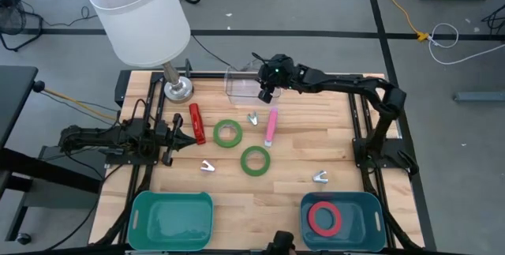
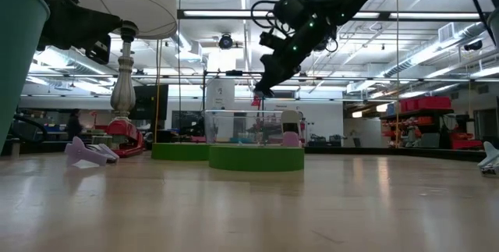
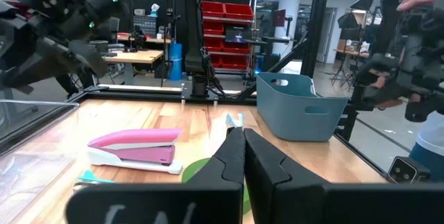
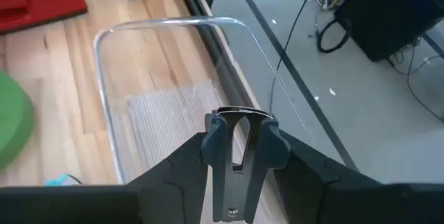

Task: Pick and place Stapler, Stapler remover, tape
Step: Put the black staple remover into the transparent bin, then put the light blue staple remover into the transparent bin

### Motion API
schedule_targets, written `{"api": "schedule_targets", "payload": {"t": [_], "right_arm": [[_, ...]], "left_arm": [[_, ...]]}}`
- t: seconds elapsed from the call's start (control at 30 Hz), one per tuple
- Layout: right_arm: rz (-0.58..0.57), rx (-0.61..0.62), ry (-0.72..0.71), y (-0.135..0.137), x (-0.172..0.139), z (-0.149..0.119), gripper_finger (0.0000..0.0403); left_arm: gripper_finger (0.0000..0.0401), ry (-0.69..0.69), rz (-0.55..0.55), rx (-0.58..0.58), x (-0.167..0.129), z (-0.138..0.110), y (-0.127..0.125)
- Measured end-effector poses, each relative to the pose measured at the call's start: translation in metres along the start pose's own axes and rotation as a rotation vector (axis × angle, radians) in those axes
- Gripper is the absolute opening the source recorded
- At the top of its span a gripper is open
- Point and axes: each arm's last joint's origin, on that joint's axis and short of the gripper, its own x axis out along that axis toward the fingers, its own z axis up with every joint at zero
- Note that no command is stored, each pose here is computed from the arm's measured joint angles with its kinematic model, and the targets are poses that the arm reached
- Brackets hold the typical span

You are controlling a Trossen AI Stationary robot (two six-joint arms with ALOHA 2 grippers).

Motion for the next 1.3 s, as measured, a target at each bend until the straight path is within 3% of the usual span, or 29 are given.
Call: {"api": "schedule_targets", "payload": {"t": [0.27, 0.5, 0.67, 1.0, 1.3], "right_arm": [[0.001, -0.002, 0.009, 0.001, 0.003, -0.002, 0.0152], [-0.067, 0.034, 0.036, -0.001, 0.003, -0.003, 0.0163], [-0.06, 0.046, 0.068, 0.0, 0.003, -0.006, 0.0199], [-0.053, 0.082, 0.102, 0.001, 0.003, -0.01, 0.0307], [-0.016, 0.082, 0.123, 0.002, -0.005, -0.01, 0.0335]], "left_arm": [[0.0003, 0.0, 0.0, 0.0, 0.0, 0.0, 0.0], [0.0003, 0.0, 0.0, 0.0, 0.0, 0.0, 0.0], [0.0003, 0.0, 0.0, 0.0, 0.0, 0.0, 0.0], [0.0003, 0.0, 0.0, 0.0, 0.0, 0.0, 0.0], [0.0003, 0.0, 0.0, 0.0, 0.0, 0.0, 0.0]]}}
